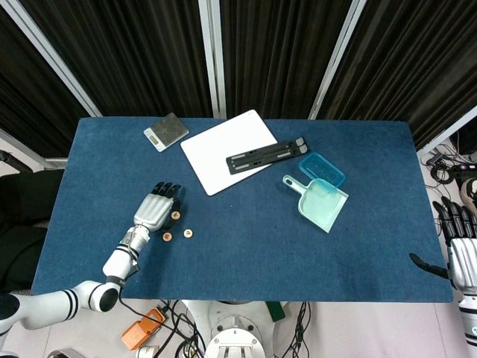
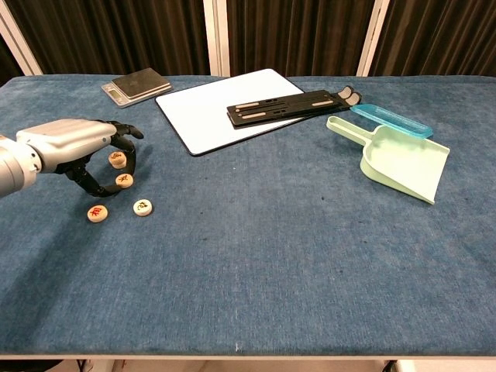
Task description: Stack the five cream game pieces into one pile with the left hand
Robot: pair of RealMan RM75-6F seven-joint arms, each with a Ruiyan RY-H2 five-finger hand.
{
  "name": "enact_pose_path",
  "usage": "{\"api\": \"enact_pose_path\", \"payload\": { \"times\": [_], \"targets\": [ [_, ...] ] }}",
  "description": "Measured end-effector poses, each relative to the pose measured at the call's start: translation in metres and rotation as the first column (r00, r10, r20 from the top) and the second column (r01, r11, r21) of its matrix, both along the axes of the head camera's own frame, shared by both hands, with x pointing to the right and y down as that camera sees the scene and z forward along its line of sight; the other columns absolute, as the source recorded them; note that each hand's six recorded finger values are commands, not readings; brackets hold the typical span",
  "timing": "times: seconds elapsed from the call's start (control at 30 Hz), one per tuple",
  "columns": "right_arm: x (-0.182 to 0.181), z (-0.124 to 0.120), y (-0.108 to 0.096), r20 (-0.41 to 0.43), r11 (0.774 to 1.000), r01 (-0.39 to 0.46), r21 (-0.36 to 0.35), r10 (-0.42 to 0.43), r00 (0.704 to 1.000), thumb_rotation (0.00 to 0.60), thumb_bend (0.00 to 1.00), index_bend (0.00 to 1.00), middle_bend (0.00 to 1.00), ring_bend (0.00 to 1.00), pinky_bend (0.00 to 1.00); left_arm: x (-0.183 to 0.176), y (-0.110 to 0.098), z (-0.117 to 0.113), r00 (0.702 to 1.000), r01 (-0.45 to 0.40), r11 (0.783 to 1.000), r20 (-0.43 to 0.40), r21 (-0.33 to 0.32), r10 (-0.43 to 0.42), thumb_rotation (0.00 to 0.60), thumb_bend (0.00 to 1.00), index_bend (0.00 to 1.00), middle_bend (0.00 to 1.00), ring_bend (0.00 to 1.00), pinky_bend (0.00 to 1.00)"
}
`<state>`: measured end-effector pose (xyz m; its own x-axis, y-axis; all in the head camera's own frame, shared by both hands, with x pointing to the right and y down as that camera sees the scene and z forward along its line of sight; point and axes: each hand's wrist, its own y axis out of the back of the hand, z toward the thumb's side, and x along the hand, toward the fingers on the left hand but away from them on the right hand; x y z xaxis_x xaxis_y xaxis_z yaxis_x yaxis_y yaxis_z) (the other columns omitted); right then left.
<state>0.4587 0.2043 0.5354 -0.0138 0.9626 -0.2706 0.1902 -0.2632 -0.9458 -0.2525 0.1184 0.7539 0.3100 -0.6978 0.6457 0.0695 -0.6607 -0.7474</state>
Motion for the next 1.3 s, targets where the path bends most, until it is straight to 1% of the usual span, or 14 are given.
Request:
{"api": "enact_pose_path", "payload": {
  "times": [0.17,0.33,0.43,0.6,0.83,1.3],
  "targets": [
    [0.0,-0.001,0.0,0.0,1.0,-0.001,0.006,0.001,1.0,0.6,0.16,0.0,0.0,0.0,0.0,-0.001,-0.007,-0.009,1.0,0.017,1.0,-0.022,0.02,-0.017,0.6,0.37,0.5,0.05,0.0,0.0],
    [0.0,-0.001,0.0,0.001,1.0,-0.001,0.005,0.001,1.0,0.6,0.16,0.0,0.0,0.0,0.0,-0.006,-0.023,-0.021,0.997,0.056,0.997,-0.047,0.05,-0.054,0.6,0.37,0.5,0.05,0.0,0.0],
    [0.0,-0.001,0.0,0.002,1.0,-0.001,0.006,0.001,1.0,0.6,0.16,0.0,0.0,0.0,0.0,-0.009,-0.03,-0.021,0.996,0.078,0.996,-0.043,0.054,-0.076,0.6,0.36,0.5,0.05,0.0,0.0],
    [0.002,-0.001,0.0,0.001,1.0,-0.006,0.005,0.006,1.0,0.6,0.16,0.0,0.0,0.0,0.0,-0.019,-0.037,-0.016,0.994,0.107,0.993,-0.01,0.044,-0.106,0.6,0.35,0.5,0.05,0.0,0.0],
    [0.002,0.0,0.001,0.001,1.0,-0.006,0.003,0.006,1.0,0.6,0.16,0.0,0.0,0.0,0.0,-0.022,-0.036,-0.008,0.993,0.121,0.992,0.012,0.03,-0.121,0.6,0.34,0.5,0.05,0.0,0.0],
    [0.003,-0.001,0.001,-0.003,1.0,-0.009,0.003,0.009,1.0,0.6,0.16,0.0,0.0,0.0,0.0,-0.018,-0.036,-0.005,0.993,0.113,0.993,0.019,0.031,-0.114,0.6,0.33,0.5,0.05,0.0,0.0]
  ]
}}
